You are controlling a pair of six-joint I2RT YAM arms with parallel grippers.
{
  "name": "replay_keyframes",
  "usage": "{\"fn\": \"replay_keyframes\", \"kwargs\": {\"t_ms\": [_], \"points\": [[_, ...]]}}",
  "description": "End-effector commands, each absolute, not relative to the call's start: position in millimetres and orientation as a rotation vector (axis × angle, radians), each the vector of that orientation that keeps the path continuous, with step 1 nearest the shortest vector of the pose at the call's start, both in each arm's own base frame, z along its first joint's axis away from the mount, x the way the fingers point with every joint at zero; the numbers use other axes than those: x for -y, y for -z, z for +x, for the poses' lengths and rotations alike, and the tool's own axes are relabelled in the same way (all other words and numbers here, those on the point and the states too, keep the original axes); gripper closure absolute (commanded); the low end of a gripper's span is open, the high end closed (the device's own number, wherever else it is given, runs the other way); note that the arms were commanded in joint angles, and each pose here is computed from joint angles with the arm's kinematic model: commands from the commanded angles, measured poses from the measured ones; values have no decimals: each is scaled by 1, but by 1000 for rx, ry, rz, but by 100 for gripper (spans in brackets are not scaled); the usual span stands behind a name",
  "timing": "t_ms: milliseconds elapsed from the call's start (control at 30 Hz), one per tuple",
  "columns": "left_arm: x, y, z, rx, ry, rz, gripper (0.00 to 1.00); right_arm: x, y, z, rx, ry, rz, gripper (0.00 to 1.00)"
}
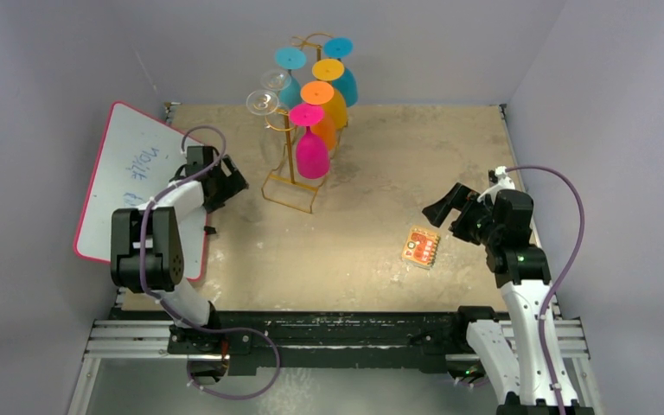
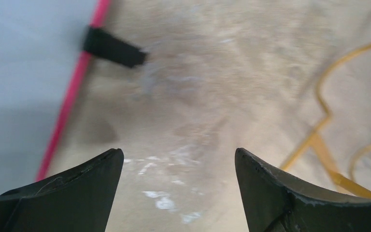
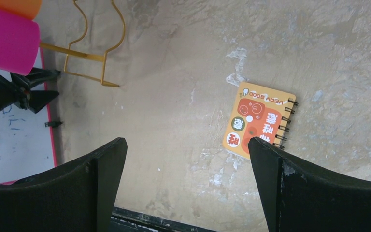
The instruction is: Take the wine glass off the wine glass rack
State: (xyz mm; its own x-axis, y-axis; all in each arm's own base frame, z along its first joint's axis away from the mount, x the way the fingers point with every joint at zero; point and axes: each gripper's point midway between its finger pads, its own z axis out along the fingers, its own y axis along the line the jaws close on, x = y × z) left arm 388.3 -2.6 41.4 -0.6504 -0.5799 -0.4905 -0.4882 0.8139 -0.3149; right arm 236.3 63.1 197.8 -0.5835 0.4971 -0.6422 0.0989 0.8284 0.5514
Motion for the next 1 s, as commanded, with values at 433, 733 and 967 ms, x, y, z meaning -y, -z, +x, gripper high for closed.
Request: {"fn": "replay_keyframes", "kwargs": {"t_ms": [433,733,967], "points": [[118,-67,430,-2269,860,-486,22,-67,-202,238,-2138,-611,394,0],[123,-46,425,-2251,894,-448,28,-68,-199,236,-2153,-608,391,0],[126,-53,435,-2147,946,-463,27,-68,-197,235,-2160,-608,394,0]]}}
